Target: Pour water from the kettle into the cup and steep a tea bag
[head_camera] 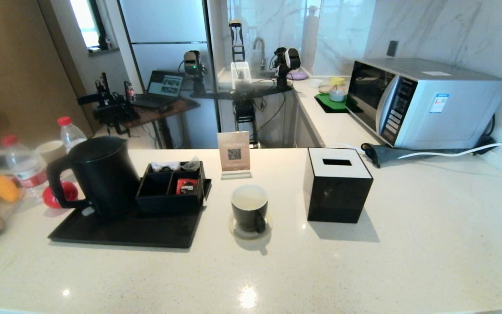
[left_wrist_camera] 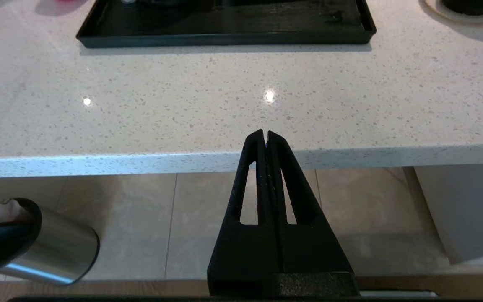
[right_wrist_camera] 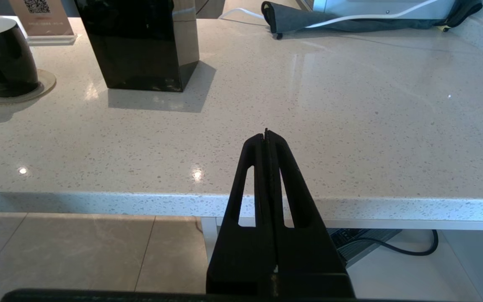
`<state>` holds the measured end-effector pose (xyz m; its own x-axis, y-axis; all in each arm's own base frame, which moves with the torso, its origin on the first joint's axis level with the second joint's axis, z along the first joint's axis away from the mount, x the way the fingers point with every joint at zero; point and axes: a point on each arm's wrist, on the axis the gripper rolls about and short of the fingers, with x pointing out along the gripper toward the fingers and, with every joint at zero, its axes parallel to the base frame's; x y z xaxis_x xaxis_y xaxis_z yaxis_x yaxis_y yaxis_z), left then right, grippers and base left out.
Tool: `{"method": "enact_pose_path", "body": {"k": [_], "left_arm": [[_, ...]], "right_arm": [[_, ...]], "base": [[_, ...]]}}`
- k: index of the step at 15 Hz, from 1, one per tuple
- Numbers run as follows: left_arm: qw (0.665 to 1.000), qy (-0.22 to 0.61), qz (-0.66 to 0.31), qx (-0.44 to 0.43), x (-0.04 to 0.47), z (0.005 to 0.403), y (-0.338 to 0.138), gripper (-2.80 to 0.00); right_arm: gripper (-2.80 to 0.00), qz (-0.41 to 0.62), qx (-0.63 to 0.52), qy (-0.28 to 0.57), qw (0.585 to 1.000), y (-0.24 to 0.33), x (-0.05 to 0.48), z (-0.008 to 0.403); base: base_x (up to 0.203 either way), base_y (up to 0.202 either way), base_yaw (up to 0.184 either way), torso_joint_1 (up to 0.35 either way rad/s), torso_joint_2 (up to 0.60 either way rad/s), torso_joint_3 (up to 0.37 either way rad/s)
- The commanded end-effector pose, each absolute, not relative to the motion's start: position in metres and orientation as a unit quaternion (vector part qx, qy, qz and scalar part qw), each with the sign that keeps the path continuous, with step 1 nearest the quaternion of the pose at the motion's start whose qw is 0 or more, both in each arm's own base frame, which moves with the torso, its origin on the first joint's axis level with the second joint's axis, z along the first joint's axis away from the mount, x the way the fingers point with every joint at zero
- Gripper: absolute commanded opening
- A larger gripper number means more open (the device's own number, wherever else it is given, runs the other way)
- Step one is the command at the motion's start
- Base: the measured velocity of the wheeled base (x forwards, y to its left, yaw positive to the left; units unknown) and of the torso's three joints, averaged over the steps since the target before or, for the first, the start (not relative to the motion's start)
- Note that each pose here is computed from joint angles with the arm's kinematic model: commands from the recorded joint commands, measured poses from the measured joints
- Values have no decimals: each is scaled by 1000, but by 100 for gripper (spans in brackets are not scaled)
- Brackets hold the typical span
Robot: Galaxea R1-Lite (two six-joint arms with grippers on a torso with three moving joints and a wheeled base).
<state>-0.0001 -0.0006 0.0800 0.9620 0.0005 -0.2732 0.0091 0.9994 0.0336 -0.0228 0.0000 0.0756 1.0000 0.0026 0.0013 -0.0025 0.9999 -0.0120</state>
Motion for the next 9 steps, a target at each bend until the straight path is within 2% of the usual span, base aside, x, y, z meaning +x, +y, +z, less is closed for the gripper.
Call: {"method": "enact_pose_path", "body": {"k": [1,9], "left_arm": [[994,106,-3,28,-7,78,-1,-280],[995,94,-8,37,-9,78,-1,-280]], "right_arm": [[-280,2,-6,-1,1000,0,-23,76],[-280,2,-6,-1,1000,0,-23,76]], "base": [[0,0,0,0,0,0],[0,0,0,0,0,0]]}}
